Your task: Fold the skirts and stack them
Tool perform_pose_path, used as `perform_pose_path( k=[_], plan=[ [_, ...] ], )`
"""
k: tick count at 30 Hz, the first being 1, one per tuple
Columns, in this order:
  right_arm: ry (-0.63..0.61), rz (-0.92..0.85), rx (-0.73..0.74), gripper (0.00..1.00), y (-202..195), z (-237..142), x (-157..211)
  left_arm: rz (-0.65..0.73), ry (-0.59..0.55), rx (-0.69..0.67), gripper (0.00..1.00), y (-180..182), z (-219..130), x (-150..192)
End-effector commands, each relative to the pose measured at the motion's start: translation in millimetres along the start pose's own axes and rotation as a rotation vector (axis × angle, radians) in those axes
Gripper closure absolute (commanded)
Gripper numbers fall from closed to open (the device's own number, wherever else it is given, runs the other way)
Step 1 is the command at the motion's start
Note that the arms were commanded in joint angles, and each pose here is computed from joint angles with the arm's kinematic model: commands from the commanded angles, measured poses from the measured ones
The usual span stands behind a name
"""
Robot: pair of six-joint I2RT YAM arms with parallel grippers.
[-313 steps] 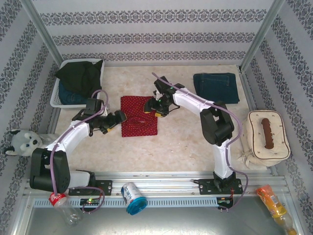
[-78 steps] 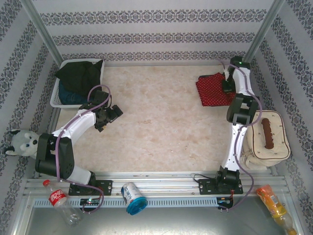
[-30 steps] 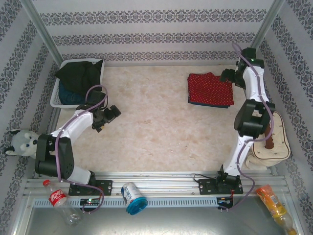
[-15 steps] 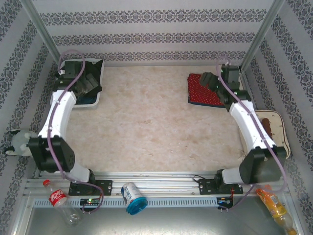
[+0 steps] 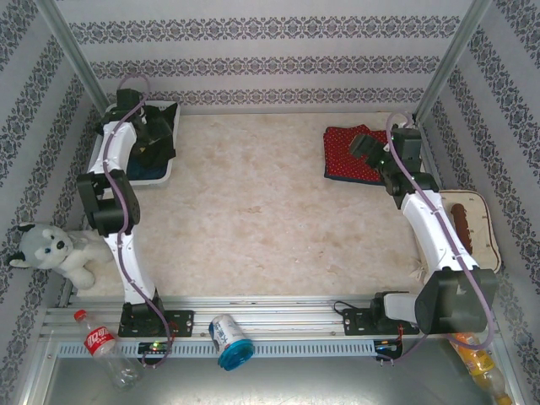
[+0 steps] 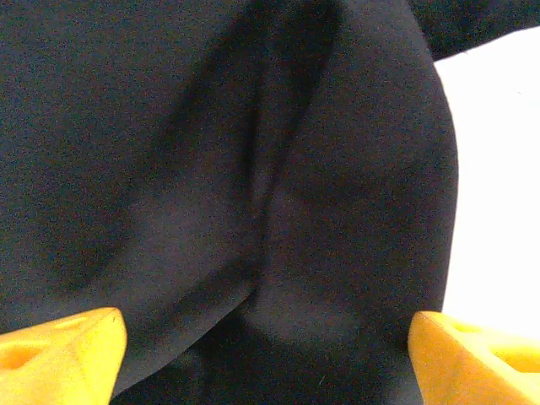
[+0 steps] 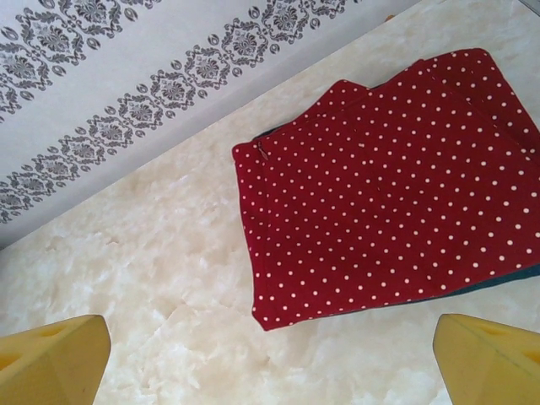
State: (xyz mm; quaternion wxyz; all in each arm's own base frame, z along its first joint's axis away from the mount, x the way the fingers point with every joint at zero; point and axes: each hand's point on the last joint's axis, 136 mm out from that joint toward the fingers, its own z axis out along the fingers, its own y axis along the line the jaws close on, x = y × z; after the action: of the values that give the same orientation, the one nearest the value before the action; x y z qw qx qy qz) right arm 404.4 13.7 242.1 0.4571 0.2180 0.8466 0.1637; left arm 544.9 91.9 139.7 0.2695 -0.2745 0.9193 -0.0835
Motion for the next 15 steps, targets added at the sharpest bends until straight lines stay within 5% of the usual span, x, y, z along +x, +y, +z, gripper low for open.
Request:
perform_pose_path(
  k=[1, 8, 13, 15],
  plan=[
    [0.004, 0.025, -0.02, 0.02, 0.0, -1.5, 2.2, 0.004, 0.081, 0.104, 0.22, -18.9, 15.4, 8.8],
    [0.016, 0.031, -0.015, 0.02, -1.4, 0.3, 4.8, 0.027, 0.043, 0.112, 0.96, -25.0, -0.6, -7.2],
    [0.02, 0.038, -0.044, 0.02, 2.8, 3.0, 6.1, 0.069, -0.083, 0.168, 1.0, -45.4, -66.3, -35.4],
    [0.016, 0.043, -0.075, 0.02, 7.1, 4.4, 6.4, 0.083, -0.142, 0.291, 1.0, -71.5, -103.8, -43.8]
  ],
)
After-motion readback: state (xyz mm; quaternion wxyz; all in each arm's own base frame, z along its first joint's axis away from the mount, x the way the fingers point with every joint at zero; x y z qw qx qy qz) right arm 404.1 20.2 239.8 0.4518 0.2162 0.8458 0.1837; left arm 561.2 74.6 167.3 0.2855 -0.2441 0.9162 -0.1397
